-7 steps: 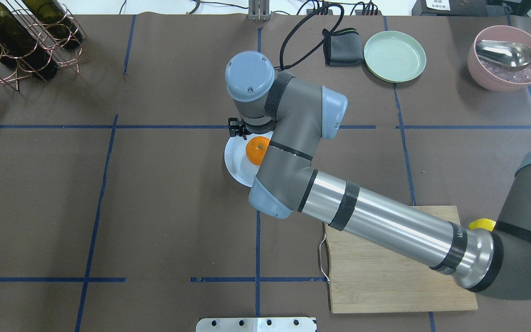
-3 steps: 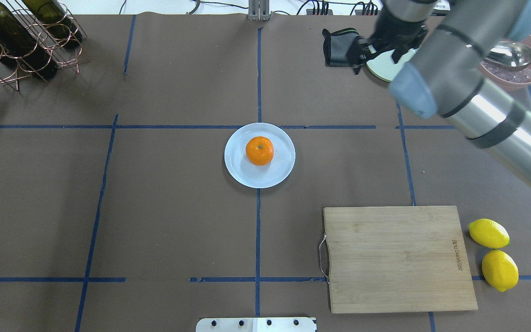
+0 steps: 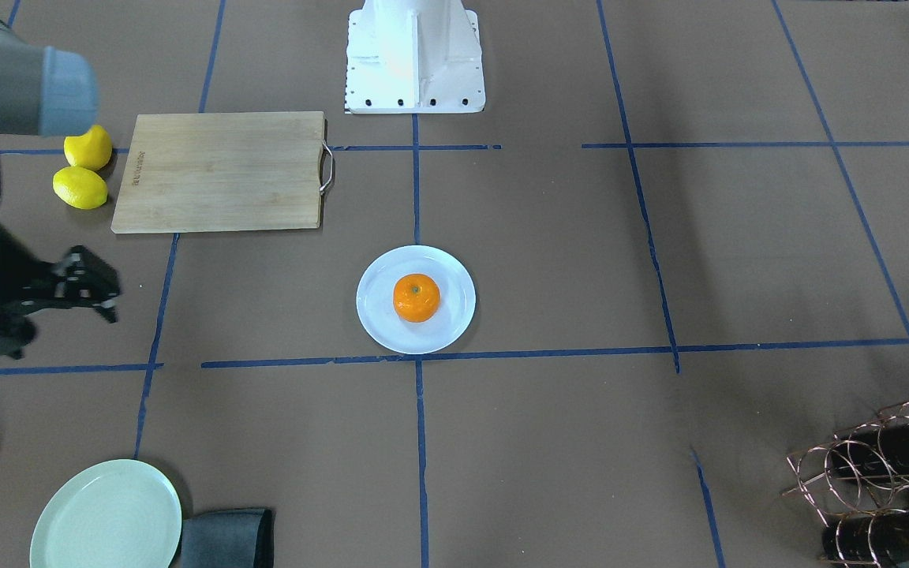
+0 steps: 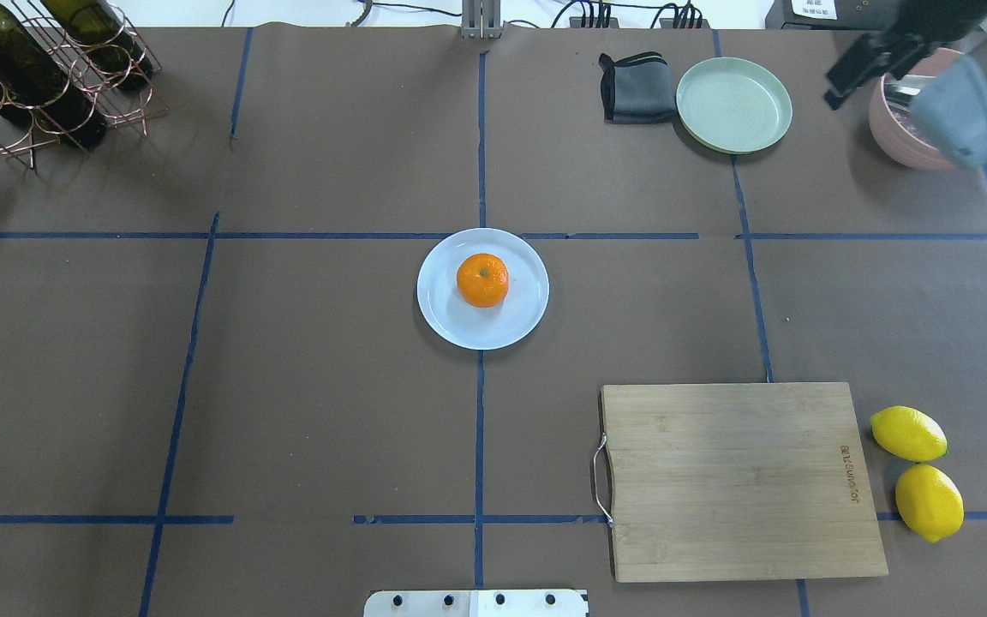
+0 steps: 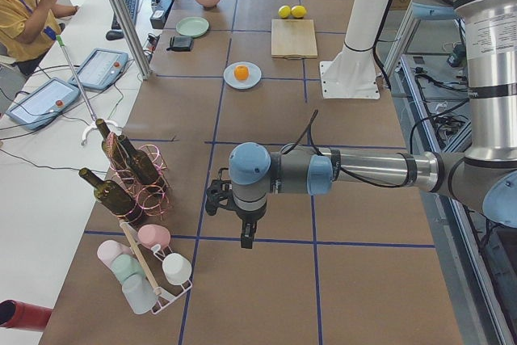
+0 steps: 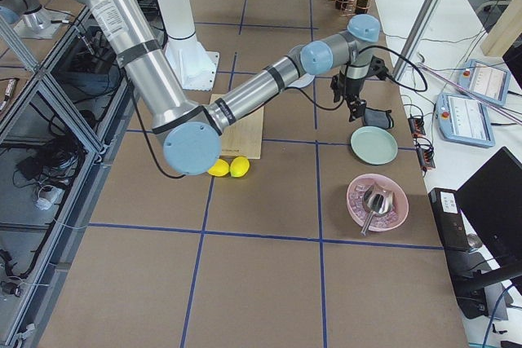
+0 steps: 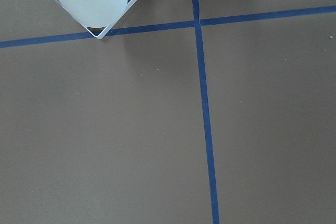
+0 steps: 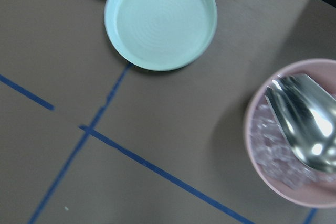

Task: Pick orange to plate

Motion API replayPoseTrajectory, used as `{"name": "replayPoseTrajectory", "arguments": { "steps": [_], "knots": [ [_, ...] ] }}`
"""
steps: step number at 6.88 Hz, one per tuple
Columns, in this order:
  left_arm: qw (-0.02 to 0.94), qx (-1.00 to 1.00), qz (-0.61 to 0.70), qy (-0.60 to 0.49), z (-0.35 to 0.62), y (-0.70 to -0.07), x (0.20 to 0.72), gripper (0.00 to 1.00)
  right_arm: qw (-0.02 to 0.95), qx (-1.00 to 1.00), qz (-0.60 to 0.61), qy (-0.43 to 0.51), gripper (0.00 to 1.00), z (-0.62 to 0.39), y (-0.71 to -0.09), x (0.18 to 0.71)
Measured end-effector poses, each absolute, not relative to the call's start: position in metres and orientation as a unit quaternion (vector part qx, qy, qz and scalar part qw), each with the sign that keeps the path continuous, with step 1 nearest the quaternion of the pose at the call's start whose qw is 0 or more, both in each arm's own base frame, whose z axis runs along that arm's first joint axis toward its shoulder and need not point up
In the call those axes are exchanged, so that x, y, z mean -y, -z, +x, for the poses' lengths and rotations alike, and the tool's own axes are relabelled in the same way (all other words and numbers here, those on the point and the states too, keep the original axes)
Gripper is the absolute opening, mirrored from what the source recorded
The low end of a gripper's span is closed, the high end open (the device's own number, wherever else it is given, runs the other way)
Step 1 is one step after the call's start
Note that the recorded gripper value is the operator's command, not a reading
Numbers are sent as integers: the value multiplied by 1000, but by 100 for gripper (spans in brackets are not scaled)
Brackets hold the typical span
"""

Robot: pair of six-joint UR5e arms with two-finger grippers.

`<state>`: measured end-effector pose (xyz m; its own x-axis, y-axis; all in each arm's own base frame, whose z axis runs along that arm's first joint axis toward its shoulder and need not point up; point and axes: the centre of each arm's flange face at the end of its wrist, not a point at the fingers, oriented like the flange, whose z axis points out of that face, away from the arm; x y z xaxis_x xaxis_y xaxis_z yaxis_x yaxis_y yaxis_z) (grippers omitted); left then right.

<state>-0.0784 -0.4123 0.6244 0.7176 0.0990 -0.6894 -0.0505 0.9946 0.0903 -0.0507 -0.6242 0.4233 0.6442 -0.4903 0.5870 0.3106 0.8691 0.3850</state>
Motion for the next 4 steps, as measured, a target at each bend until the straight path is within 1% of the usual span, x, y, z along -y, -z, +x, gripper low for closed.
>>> {"name": "replayPoseTrajectory", "arguments": {
  "steps": [2, 4],
  "knots": [
    [926, -374, 39, -44, -78, -614, 416, 100, 912, 359, 86, 179, 100, 30, -522, 580],
    [925, -376, 43, -47, -78, -611, 416, 100, 922, 363, 38, 127, 100, 73, -615, 506]
  ]
}}
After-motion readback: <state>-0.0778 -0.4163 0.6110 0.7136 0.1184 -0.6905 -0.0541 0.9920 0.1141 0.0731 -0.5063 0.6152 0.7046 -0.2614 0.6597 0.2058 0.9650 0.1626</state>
